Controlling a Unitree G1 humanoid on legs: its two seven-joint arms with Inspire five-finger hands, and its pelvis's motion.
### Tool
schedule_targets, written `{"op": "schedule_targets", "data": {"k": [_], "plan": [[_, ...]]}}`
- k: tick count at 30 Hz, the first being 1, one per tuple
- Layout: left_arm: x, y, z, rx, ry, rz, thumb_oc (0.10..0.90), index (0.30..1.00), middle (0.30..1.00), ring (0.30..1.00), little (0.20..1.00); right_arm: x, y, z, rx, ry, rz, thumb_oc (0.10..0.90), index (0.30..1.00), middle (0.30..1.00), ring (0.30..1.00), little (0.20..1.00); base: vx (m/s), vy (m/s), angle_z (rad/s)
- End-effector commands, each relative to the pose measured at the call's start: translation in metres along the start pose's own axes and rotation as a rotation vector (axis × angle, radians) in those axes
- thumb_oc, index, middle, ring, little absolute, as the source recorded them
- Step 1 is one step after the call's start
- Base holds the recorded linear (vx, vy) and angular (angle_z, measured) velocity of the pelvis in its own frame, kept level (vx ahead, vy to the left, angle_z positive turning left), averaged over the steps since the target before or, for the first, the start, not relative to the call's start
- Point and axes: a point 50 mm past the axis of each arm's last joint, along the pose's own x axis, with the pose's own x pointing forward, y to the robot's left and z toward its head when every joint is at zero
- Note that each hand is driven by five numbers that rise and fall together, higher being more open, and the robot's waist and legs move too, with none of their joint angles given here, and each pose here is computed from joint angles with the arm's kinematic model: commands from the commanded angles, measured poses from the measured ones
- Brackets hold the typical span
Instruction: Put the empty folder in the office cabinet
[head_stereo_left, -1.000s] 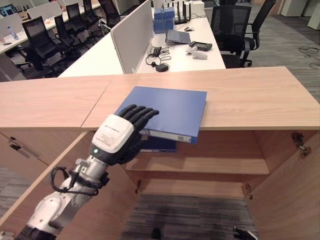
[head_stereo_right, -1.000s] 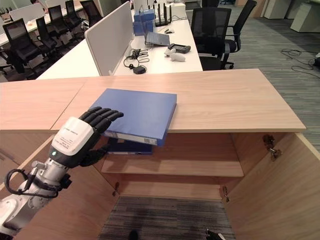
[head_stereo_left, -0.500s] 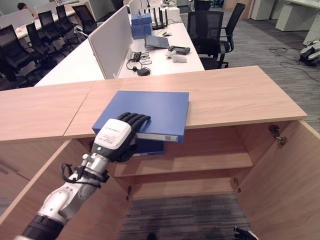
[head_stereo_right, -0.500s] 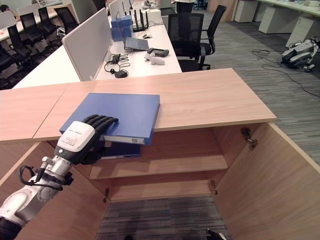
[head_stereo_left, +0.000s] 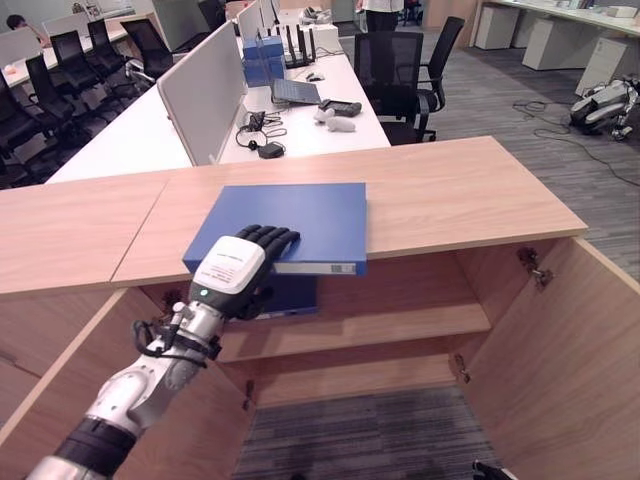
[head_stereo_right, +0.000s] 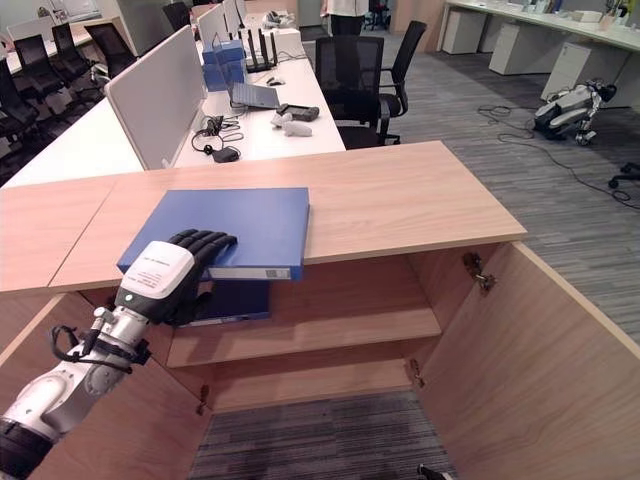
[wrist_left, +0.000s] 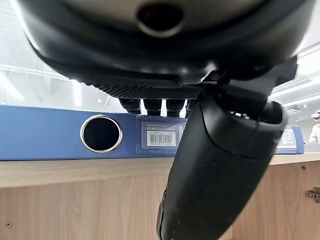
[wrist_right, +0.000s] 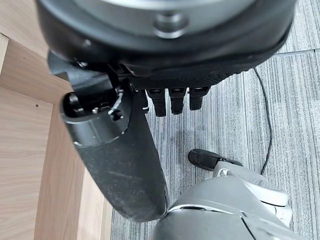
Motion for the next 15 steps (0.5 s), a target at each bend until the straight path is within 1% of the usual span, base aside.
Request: {"op": "schedule_targets", "data": {"k": [1,7,15], "plan": [[0.0402,0.0446,0.0011,0.081,-0.056,0.216,0.4,0.3,0.3,0.3,0.3,0.0029,-0.0101,0.0203,-0.034,-0.064,-0.016,0.8,0.9,0.9,0.9,0.9,0.0,0.0,0.0],[0.0399,0.0383,0.0026,0.042,-0.033,0.217,0.4,0.3,0.3,0.3,0.3,0.003,-0.0084,0.0193,-0.03,-0.059,-0.016,0.8,0.9,0.9,0.9,0.9,0.01,0.0,0.0],[0.0368,0.039,0.0077,0.008,-0.038,0.238,0.4,0.3,0.3,0.3,0.3,0.003,-0.0072,0.0164,-0.023,-0.043,-0.016,0.8,0.9,0.9,0.9,0.9,0.0,-0.005,-0.03]]}}
